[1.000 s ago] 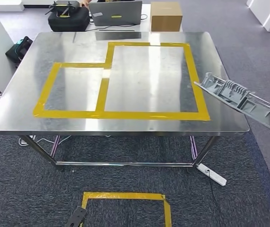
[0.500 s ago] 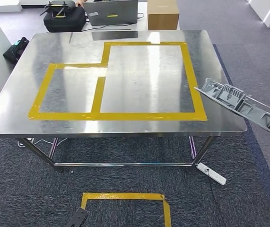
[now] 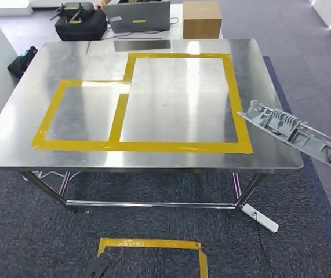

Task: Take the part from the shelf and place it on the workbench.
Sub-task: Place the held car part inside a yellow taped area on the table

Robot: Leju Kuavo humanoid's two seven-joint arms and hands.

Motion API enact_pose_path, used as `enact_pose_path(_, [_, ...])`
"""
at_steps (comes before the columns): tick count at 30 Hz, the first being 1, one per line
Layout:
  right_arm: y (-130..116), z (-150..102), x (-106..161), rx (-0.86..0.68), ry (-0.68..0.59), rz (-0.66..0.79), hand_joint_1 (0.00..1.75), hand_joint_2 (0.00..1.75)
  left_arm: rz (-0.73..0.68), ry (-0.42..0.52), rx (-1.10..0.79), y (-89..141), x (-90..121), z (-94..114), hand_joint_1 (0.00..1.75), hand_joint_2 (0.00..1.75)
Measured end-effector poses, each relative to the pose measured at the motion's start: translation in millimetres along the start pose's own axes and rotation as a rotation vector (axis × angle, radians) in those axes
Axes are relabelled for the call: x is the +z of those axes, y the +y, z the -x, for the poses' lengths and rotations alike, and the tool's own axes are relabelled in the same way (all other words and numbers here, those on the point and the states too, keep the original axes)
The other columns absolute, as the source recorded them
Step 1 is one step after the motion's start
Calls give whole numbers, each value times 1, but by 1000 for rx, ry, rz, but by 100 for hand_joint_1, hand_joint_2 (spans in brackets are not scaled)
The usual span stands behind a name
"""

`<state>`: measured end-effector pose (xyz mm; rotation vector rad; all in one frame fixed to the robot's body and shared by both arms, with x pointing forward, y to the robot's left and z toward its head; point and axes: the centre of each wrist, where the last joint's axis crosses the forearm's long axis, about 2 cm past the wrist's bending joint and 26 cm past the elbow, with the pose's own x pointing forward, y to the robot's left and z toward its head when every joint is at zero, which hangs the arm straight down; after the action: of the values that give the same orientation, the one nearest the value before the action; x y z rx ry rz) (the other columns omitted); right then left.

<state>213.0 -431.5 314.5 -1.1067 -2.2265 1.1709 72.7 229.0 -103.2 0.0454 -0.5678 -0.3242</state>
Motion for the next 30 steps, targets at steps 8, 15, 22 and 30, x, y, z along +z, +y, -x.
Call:
enact_pose_path(8, [2, 0, -2, -5, -5, -9, 175, 175, 4, -6, -4, 0, -1, -3, 0, 175])
enact_pose_path(15, [5, -1, -2, -16, -8, -16, 175, 175, 3, -4, -11, 0, 0, -1, 0, 175])
enact_pose_path(22, [6, -1, -1, -19, -6, -20, 175, 175, -3, -15, -12, -1, 0, -1, 0, 175])
enact_pose_path(30, [11, -2, 4, -34, 4, -48, 175, 175, -4, -17, -13, -2, 0, 0, 0, 175])
